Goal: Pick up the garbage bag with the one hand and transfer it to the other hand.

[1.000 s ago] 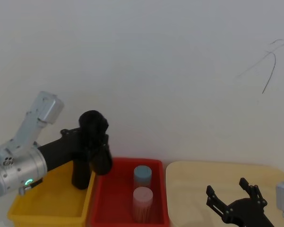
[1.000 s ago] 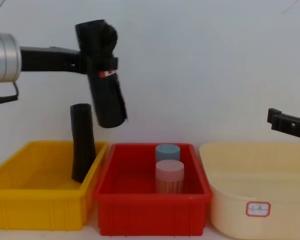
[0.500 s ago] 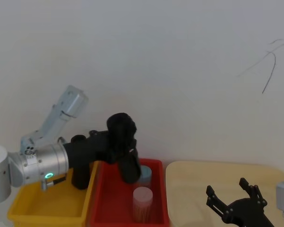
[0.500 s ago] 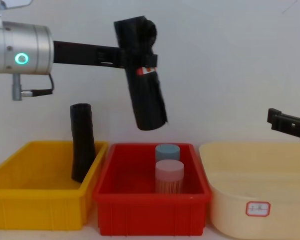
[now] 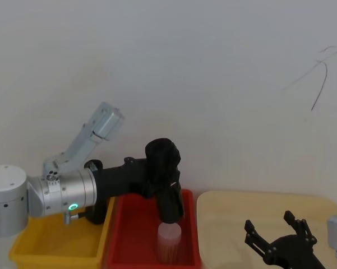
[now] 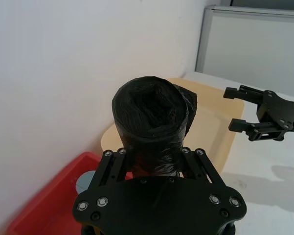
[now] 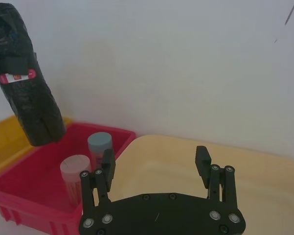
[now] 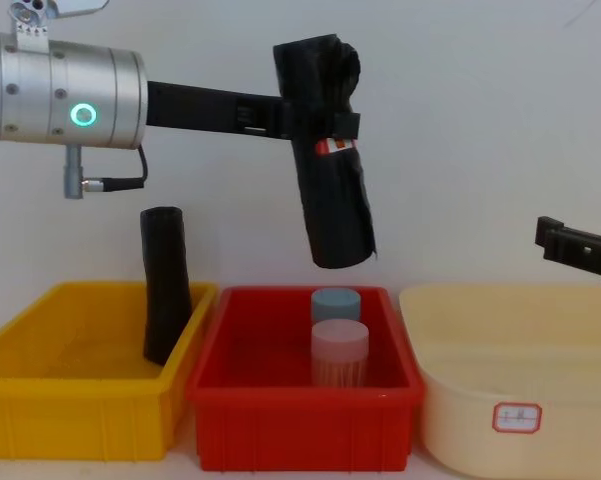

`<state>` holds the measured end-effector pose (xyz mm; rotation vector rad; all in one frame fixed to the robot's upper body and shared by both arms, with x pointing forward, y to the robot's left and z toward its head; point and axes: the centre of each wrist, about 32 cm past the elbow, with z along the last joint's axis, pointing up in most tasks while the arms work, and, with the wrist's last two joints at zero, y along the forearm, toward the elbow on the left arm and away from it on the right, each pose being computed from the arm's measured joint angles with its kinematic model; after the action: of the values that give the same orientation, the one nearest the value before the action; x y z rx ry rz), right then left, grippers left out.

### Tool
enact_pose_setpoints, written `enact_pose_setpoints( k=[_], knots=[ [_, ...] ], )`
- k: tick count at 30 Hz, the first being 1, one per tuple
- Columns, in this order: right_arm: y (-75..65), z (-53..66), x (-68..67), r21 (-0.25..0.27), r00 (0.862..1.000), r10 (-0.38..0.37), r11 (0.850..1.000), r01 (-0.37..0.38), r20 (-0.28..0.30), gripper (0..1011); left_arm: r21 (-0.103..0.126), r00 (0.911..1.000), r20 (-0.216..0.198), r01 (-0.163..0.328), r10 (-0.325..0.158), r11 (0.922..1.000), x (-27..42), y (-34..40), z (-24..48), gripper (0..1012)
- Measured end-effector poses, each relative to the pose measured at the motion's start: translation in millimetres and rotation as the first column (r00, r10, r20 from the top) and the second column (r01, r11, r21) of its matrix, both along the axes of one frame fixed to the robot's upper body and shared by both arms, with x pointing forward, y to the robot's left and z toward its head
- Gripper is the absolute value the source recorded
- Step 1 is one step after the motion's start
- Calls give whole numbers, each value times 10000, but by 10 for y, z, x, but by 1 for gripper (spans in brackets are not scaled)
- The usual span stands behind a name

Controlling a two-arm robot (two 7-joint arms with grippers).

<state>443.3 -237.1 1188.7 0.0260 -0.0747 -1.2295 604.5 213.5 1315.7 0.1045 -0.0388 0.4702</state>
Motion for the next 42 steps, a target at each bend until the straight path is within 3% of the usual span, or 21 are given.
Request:
enact_pose_setpoints(
  k=[9,22,29,32,42],
  knots=[
    [-17,23,12,-3,9997,216,9998,-216,-122,1000,48,9998,-29,190,-190,9998,17,-41,9,412],
    [-90,160,73,-136,9859,1552,9876,-1563,-632,1000,79,9995,-52,316,-316,9995,29,-67,13,412],
    [-137,276,152,-283,9637,2495,9670,-2532,-949,1000,87,9994,-53,341,-340,9994,32,-72,15,412],
    [-155,349,212,-368,9467,3017,9509,-3074,-1124,1000,89,9994,-55,350,-349,9993,32,-74,15,412],
    [-155,496,390,-487,9152,3772,9208,-3870,-1417,1000,92,9993,-60,369,-368,9993,34,-78,14,412]
  ],
)
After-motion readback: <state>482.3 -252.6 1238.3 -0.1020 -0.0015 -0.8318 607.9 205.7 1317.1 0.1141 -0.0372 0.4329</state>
